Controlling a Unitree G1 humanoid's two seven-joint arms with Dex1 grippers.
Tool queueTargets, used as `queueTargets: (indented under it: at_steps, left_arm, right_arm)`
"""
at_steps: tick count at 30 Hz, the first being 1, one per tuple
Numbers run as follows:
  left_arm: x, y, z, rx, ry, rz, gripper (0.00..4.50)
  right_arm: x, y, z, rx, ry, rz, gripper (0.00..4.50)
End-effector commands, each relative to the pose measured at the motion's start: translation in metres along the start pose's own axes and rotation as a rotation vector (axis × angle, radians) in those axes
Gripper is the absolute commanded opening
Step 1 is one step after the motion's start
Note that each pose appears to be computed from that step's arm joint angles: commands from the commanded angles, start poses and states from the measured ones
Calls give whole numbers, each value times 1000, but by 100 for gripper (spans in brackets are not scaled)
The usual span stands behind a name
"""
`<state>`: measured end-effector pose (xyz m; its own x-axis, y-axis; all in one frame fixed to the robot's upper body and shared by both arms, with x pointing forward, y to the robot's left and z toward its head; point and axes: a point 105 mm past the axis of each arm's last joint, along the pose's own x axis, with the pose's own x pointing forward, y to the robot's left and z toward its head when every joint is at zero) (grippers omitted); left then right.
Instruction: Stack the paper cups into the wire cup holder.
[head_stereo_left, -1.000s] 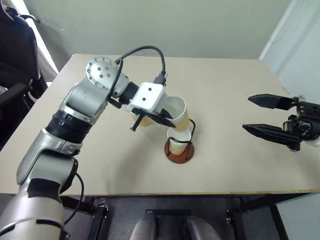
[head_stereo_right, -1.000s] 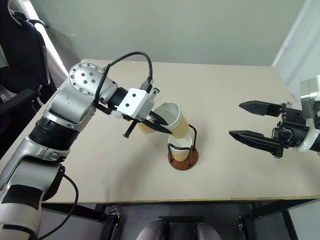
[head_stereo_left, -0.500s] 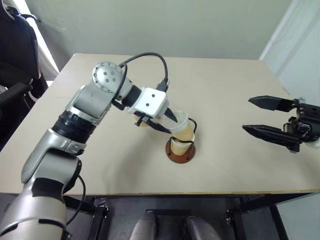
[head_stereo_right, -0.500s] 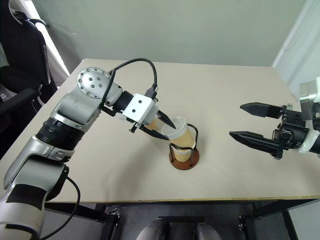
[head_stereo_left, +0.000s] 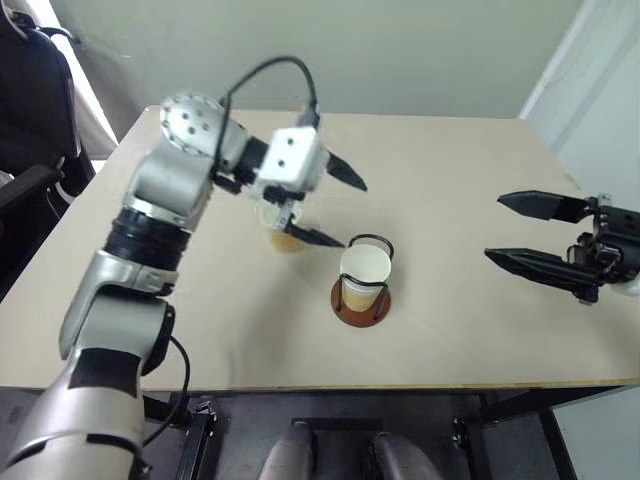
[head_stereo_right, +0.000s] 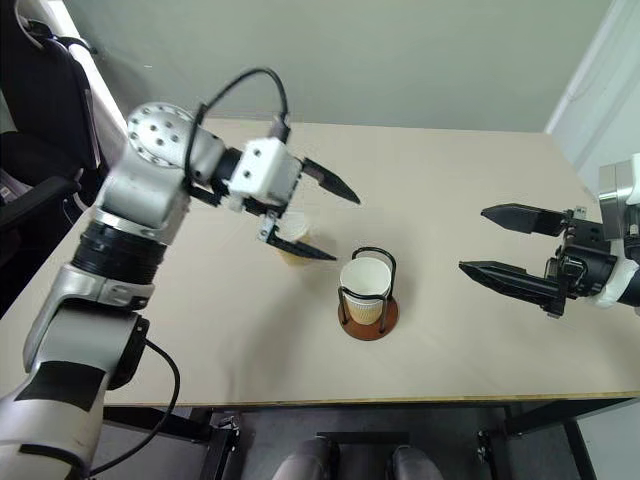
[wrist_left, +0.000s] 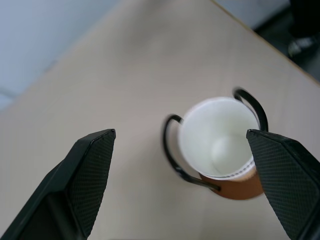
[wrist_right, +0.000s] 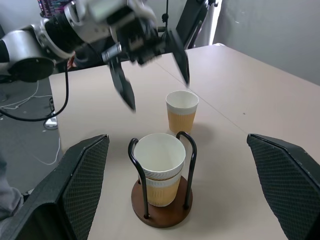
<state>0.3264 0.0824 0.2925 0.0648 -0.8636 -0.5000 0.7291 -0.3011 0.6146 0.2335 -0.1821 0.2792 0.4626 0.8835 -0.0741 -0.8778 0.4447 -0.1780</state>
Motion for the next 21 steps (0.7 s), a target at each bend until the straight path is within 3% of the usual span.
queueTargets:
  at_steps: [1,4,8,12,16,21]
  left_arm:
    - [-49,-1,-31,-110,166,115,448]
    - [-65,-13,-75,-166,345,168,448]
    - [-60,-17,-107,-237,327,261,448]
    - [-39,-11,-112,-257,243,280,448]
    - [-25,-15,-123,-229,298,236,448]
    - [-19,-21,-137,-219,370,212,285]
  right_arm:
    - [-1,2,9,-57,-4,-4,450]
    - [-2,2,9,-57,-5,-2,450]
    - [-1,0,9,-55,-5,4,450]
    - [0,-1,10,-59,-4,10,450]
    - [-1,0,10,-63,2,9,450]
    - [-3,2,11,-64,7,1,450]
